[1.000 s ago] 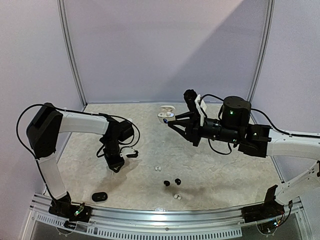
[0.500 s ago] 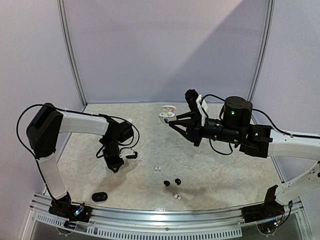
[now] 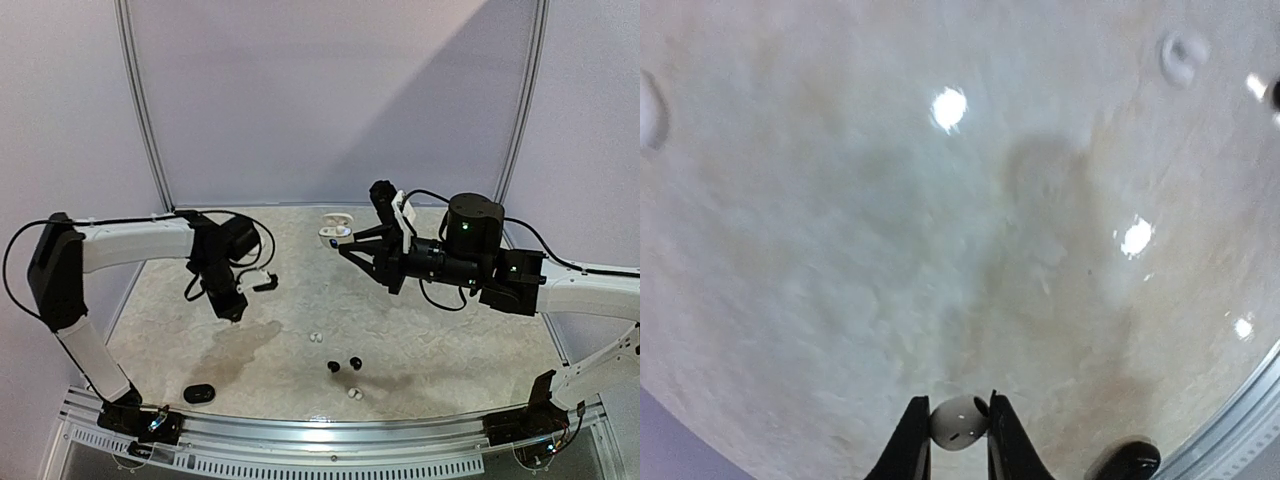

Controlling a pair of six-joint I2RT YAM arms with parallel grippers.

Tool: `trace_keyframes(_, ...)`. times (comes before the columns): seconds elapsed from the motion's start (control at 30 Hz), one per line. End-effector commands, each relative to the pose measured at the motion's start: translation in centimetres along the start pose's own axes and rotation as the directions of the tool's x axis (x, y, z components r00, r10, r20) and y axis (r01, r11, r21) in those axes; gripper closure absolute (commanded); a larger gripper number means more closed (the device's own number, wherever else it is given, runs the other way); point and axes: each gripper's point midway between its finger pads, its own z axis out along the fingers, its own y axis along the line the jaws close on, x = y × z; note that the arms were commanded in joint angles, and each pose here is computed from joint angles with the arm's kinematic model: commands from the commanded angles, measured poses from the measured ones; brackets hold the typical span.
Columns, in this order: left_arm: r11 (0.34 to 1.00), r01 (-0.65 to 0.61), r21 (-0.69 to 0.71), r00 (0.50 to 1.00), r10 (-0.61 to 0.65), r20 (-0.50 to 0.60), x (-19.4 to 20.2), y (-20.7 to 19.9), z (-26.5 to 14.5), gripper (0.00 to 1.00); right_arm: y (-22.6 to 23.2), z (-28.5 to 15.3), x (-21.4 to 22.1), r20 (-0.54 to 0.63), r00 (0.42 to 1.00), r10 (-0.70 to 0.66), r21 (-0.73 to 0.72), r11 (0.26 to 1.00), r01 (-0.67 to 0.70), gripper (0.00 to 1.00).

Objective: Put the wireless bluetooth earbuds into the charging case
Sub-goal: Pick up the left earbud from the center of the board, then insert the left earbud into the left side groove of the charging case.

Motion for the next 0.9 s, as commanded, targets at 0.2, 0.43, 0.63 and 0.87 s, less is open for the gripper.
trace_keyframes(0.2,0.950,0.038,-0.310,0.661,0.209,0.721,-10.3,3.2,-25.7,1.00,-0.1,1.2,-2.3,0.056,0.998,-0.043,-0.004,0.999,0.043,1.00)
trace_keyframes(0.43,0.973,0.100,-0.207,0.320,0.166,0.933,-10.8,0.4,-35.2,1.00,0.7,2.4,-6.1,0.160,0.976,-0.149,0.057,0.988,0.142,1.00)
trace_keyframes(0.63,0.978,0.038,-0.203,0.157,0.195,0.968,-10.9,-1.5,-38.7,1.00,0.9,5.1,-9.1,0.219,0.961,-0.170,0.111,0.983,0.148,1.00)
trace_keyframes(0.87,0.949,-0.065,-0.309,0.153,0.315,0.937,-10.6,-3.5,-37.4,1.00,1.3,7.3,-9.5,0.234,0.953,-0.190,0.121,0.979,0.166,1.00)
